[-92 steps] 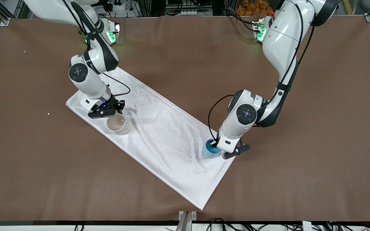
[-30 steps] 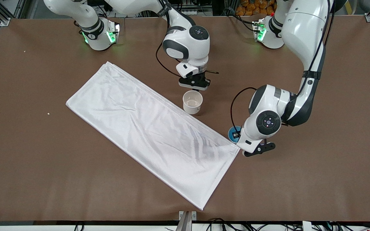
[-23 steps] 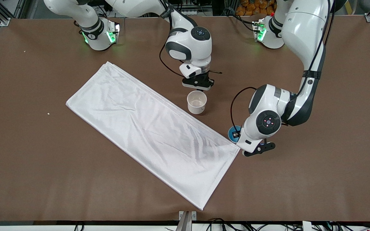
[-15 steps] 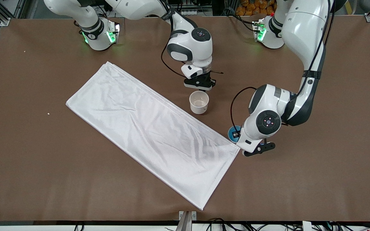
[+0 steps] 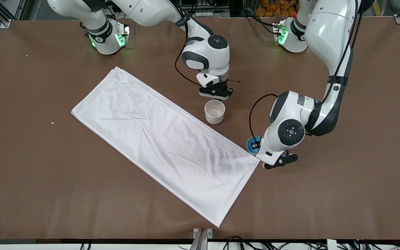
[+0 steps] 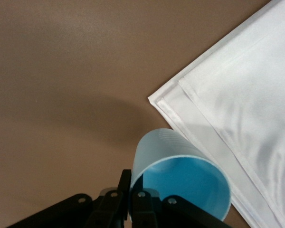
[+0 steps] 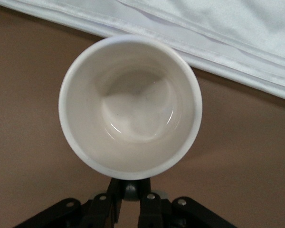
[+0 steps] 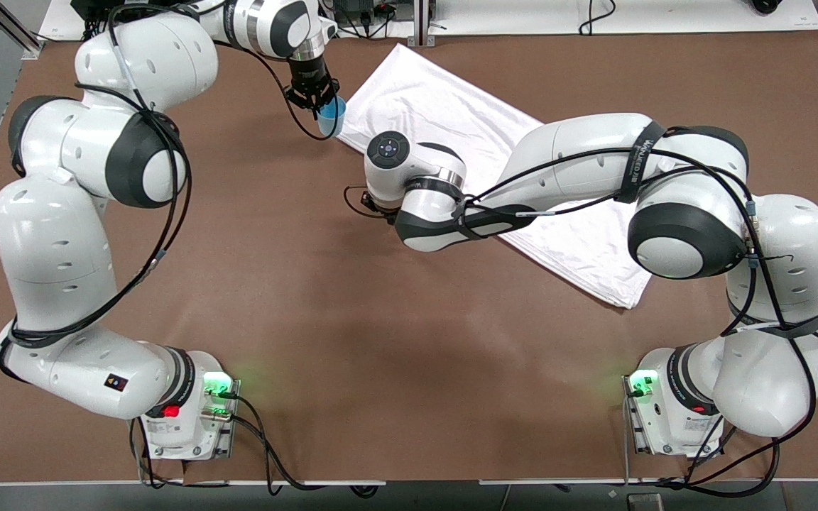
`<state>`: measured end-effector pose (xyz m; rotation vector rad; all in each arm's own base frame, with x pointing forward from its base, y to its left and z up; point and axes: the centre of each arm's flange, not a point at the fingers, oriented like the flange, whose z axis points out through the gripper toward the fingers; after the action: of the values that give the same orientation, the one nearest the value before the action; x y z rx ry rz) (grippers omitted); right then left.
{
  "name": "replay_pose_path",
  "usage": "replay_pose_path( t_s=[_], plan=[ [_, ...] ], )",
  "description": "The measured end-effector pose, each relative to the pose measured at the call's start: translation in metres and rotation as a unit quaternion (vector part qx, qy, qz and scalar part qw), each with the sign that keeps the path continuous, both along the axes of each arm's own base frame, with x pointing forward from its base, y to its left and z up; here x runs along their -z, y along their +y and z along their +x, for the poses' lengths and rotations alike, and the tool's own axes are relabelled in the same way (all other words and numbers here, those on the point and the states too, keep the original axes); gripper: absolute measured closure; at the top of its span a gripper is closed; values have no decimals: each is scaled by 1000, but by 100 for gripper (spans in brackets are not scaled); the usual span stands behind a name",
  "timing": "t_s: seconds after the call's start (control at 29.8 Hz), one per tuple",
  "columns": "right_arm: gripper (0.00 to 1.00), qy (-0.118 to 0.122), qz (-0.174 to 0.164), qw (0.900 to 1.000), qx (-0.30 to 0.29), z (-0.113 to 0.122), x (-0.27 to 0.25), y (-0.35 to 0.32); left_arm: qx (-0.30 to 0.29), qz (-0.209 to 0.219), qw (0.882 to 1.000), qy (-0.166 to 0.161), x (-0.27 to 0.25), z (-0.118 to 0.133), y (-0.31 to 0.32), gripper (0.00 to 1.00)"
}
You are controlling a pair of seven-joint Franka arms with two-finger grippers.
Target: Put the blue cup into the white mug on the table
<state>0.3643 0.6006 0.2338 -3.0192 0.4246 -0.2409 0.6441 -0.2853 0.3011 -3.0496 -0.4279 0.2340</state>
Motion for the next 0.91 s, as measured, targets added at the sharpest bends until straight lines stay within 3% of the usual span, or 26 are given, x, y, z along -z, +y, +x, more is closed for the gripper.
replay_pose_path(
  t_s=[0.17,0.27,0.3,0.57,0.64,0.91],
  plan=[
    [68,-2,5,1000,11,1,-4,2,-1,-2,1000,3,-4,-1,0,96],
    [54,-4,11,1000,17,3,-8,5,-1,-2,1000,4,-5,-2,0,96],
    [45,-4,13,1000,21,3,-10,6,-1,-2,1000,4,-6,-2,0,96],
    [16,-13,18,999,29,9,-34,11,-1,-3,1000,5,-6,-2,-1,96],
    [2,-15,9,999,31,9,-49,11,-1,-3,1000,5,-6,-2,-1,96],
    [0,-21,-32,999,11,3,-129,-2,-4,-10,1000,16,-8,-6,-4,96]
  ],
)
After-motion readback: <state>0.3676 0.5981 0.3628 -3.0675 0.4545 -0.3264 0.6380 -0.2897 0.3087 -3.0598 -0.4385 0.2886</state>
